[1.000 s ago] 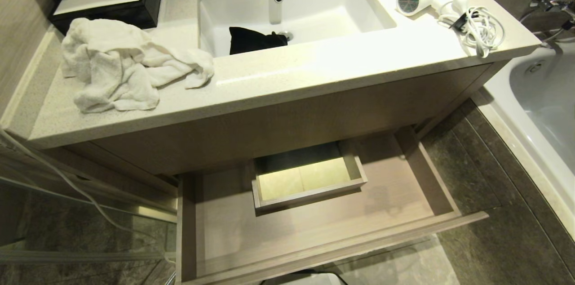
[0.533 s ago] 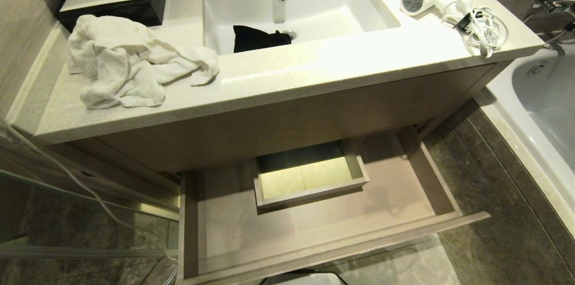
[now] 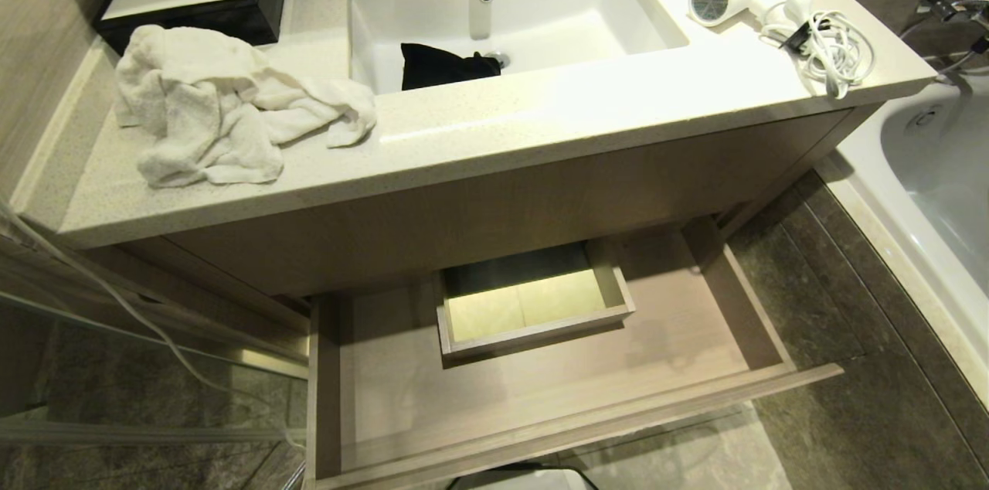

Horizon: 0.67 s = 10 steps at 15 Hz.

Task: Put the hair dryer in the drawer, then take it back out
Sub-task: Pick up the hairdryer

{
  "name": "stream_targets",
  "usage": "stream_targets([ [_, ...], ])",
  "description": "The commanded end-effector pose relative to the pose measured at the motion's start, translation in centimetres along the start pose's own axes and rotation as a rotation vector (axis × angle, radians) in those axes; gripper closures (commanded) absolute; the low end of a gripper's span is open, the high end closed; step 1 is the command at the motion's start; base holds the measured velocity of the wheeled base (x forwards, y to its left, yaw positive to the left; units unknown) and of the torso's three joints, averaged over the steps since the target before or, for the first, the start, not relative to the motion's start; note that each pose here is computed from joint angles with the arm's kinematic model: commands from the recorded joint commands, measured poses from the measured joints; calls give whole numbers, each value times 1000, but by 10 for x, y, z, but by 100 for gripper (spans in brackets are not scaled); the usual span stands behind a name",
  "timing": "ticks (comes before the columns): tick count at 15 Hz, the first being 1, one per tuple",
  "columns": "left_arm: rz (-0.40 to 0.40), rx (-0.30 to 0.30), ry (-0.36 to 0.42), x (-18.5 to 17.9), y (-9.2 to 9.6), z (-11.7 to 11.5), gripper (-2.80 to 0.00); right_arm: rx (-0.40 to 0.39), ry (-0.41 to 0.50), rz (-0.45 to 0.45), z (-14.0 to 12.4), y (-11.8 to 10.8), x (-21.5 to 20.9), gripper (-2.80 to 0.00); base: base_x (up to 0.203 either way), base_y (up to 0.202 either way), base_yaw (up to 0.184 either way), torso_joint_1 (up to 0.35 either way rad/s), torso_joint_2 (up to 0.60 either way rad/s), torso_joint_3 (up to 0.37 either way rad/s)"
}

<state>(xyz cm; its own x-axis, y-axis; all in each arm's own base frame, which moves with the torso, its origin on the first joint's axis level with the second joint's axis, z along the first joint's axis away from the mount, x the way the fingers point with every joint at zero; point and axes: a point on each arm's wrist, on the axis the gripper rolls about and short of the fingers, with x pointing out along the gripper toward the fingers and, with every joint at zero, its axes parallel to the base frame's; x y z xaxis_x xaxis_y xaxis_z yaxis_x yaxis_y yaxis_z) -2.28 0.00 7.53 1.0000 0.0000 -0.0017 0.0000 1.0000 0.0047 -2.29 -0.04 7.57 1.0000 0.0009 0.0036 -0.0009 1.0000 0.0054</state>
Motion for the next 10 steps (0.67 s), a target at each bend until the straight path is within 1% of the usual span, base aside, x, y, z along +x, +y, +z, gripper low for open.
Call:
stream_targets([
  [1, 0, 0, 0, 0, 0, 0, 0, -7, -1, 1, 0, 0, 0, 0, 0, 0, 0, 43, 2, 54],
  [3, 0, 0, 0, 0, 0, 0, 0, -7, -1, -1, 0, 0, 0, 0, 0, 0, 0, 175, -2, 176],
  [5, 0, 0, 0, 0, 0, 0, 0, -7, -1, -1, 0, 0, 0, 0, 0, 0, 0, 266, 0, 240],
  [10, 0, 0, 0, 0, 0, 0, 0, -8, -1, -1, 0, 0, 0, 0, 0, 0, 0, 308, -51, 251],
])
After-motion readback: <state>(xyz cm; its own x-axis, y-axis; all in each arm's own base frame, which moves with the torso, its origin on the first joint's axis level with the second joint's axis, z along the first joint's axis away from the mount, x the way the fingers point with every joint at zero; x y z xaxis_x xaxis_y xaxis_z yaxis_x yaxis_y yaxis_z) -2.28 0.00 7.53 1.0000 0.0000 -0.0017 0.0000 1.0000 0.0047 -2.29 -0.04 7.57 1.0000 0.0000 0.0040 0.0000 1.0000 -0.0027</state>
